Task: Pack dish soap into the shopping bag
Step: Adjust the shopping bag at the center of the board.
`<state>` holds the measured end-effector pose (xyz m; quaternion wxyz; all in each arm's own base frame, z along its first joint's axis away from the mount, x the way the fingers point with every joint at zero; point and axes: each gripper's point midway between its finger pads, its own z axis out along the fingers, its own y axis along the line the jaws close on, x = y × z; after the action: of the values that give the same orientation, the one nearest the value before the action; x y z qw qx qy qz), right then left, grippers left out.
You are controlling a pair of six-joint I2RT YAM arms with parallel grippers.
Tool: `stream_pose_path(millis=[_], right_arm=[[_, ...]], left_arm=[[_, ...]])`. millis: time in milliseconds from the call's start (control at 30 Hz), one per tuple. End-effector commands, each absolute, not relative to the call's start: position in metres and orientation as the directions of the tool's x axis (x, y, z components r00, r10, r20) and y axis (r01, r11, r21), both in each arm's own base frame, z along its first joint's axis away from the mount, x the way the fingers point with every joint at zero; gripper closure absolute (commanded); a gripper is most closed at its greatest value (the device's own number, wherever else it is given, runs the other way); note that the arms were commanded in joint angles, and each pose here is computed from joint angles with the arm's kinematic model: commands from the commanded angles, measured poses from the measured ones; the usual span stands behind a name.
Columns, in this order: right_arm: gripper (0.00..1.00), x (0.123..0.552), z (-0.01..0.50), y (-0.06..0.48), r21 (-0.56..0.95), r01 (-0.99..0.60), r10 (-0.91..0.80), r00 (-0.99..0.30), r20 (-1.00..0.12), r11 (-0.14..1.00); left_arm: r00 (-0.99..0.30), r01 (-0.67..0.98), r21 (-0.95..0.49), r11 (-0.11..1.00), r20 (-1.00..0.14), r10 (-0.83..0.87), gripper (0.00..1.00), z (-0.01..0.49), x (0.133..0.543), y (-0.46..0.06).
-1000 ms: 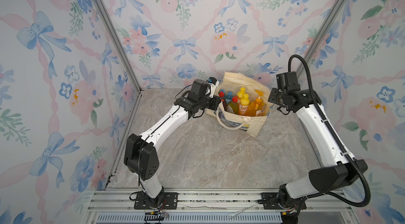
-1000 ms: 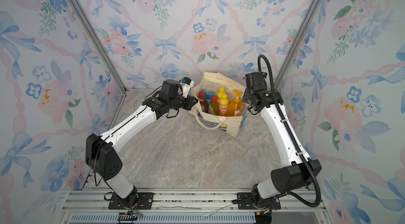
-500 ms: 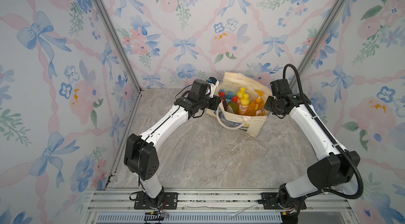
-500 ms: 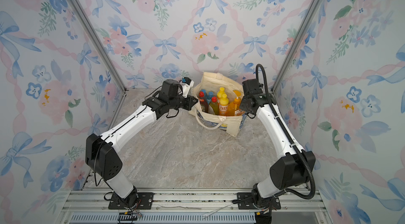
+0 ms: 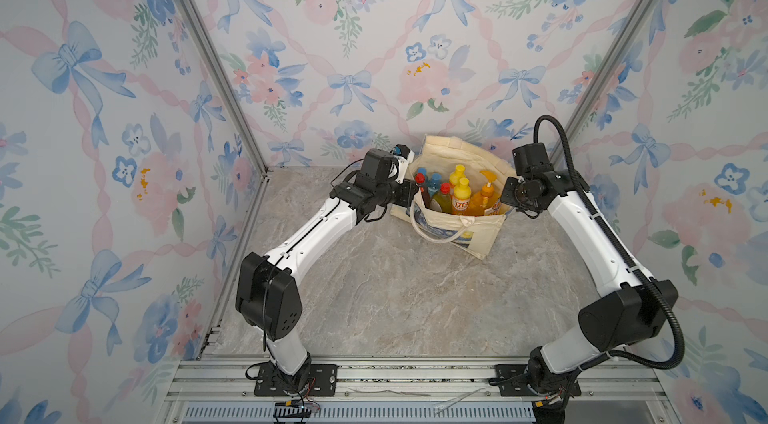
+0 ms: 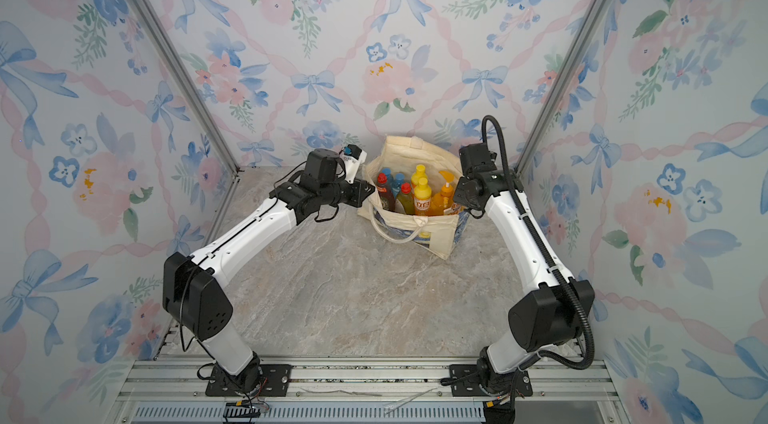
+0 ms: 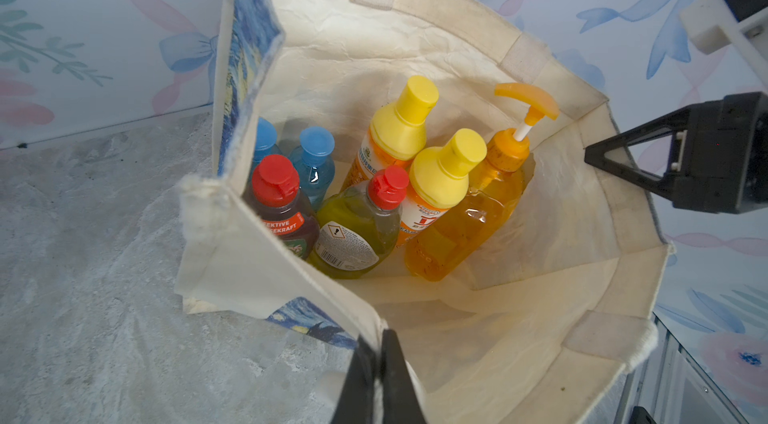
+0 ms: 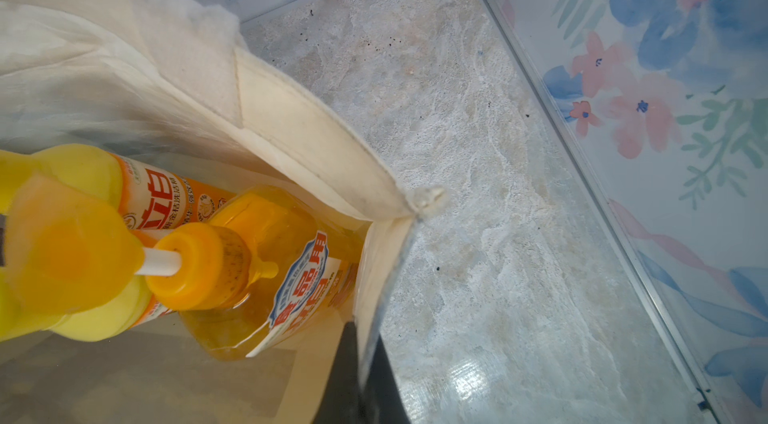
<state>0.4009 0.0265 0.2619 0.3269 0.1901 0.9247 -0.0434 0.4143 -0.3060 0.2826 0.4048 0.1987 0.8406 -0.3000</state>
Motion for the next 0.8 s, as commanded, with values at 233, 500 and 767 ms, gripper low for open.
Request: stream_pose_path(millis=[233, 500, 767], right_arm=[[1.00, 0.409, 0.303, 0.021, 0.055, 0.371, 0.301, -0.649, -0.699, 0.927], [1.00, 0.412, 0.314, 0.024, 0.049, 0.357, 0.283, -0.642, -0.712, 0.933], [1.00, 0.409, 0.326, 0.027, 0.050, 0.343, 0.269, -0.627, -0.731, 0.938]], left_arm=[[-0.548, 0.588, -0.332, 0.737, -0.834, 0.062, 1.00, 0.302, 0.424, -0.308], [-0.549, 0.583, -0.328, 0.744, -0.834, 0.063, 1.00, 0.300, 0.425, -0.306], [-0.544, 0.582, -0.326, 0.745, -0.837, 0.059, 1.00, 0.303, 0.426, -0.306]])
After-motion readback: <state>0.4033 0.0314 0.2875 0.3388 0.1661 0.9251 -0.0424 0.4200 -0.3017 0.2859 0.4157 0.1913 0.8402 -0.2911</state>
